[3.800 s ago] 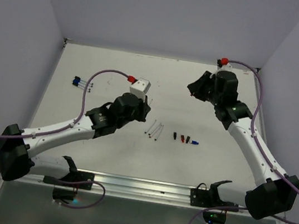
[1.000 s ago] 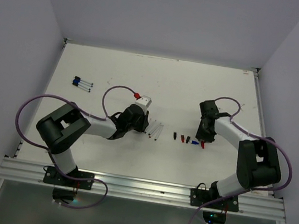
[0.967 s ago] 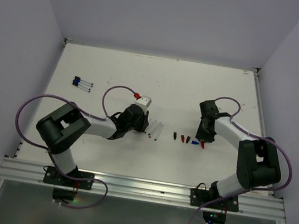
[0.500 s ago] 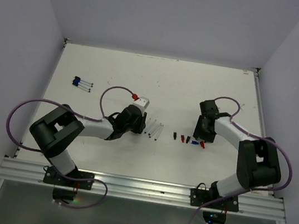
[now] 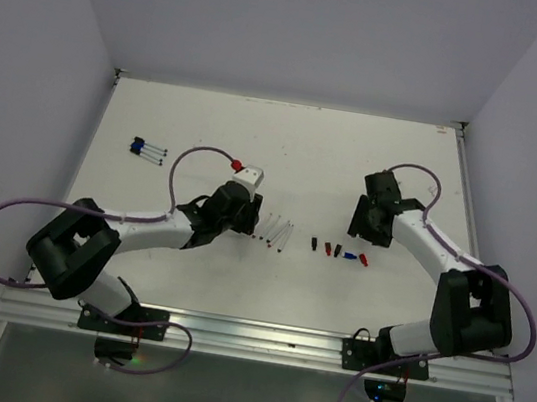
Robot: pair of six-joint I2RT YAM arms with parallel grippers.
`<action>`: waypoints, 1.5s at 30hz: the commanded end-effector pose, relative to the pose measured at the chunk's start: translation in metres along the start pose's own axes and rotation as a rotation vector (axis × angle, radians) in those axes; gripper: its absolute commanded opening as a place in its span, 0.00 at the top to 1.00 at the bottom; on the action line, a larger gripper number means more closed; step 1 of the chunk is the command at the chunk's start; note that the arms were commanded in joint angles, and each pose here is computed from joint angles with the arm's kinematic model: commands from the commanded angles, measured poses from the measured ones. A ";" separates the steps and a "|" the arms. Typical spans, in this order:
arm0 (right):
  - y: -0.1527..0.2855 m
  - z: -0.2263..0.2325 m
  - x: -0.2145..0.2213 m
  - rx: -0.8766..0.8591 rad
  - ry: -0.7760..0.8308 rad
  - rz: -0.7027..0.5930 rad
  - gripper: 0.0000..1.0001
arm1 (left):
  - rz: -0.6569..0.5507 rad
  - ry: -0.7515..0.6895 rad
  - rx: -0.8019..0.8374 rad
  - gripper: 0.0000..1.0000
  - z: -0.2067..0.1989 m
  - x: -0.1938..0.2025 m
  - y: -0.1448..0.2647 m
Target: Open the pen caps
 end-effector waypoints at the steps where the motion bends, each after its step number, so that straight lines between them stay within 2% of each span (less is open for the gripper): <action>1: 0.039 0.000 -0.039 -0.021 -0.017 -0.154 0.40 | -0.121 0.029 -0.047 0.44 -0.004 -0.049 0.018; 3: 0.058 0.008 -0.051 -0.097 -0.023 -0.219 0.33 | -0.156 0.074 -0.083 0.38 0.003 -0.070 0.027; 6: 0.070 0.019 -0.057 -0.175 -0.013 -0.261 0.25 | -0.123 0.137 -0.179 0.35 0.022 -0.079 0.036; 7: 0.071 0.023 -0.057 -0.197 -0.013 -0.267 0.20 | -0.149 0.179 -0.221 0.34 0.032 -0.094 0.039; 9: 0.070 0.035 -0.055 -0.282 -0.025 -0.256 0.01 | -0.143 0.263 -0.315 0.29 0.053 -0.097 0.046; 11: 0.065 0.041 -0.055 -0.309 -0.040 -0.236 0.01 | -0.150 0.326 -0.424 0.18 0.073 -0.096 0.057; 12: 0.066 0.042 -0.058 -0.310 -0.042 -0.240 0.01 | -0.174 0.407 -0.477 0.14 0.088 -0.098 0.061; 21: 0.060 0.057 -0.069 -0.379 -0.054 -0.241 0.02 | -0.150 0.769 -0.711 0.14 0.191 -0.096 0.071; 27: 0.060 0.070 -0.062 -0.387 -0.006 -0.240 0.04 | -0.128 0.879 -0.836 0.18 0.245 -0.090 0.053; 28: 0.061 0.072 -0.061 -0.390 0.008 -0.245 0.04 | -0.087 0.883 -0.866 0.19 0.249 -0.082 0.047; 36: 0.067 0.073 -0.060 -0.396 0.064 -0.281 0.04 | -0.159 0.962 -0.887 0.23 0.272 -0.104 0.027; 38: 0.068 0.072 -0.060 -0.392 0.076 -0.281 0.04 | -0.113 0.966 -0.930 0.23 0.278 -0.099 0.020; 45: 0.065 0.078 -0.057 -0.434 0.076 -0.276 0.04 | -0.142 0.990 -0.922 0.23 0.288 -0.121 0.010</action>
Point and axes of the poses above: each gripper's point midway between its finger pads, its own y axis back along the fingers, its own z axis along the line the jaws close on, x = y × z, the point moved 4 cm from there along y, back along the fingers, and after that the axes turned 10 degrees about y, right-handed, at the moved point
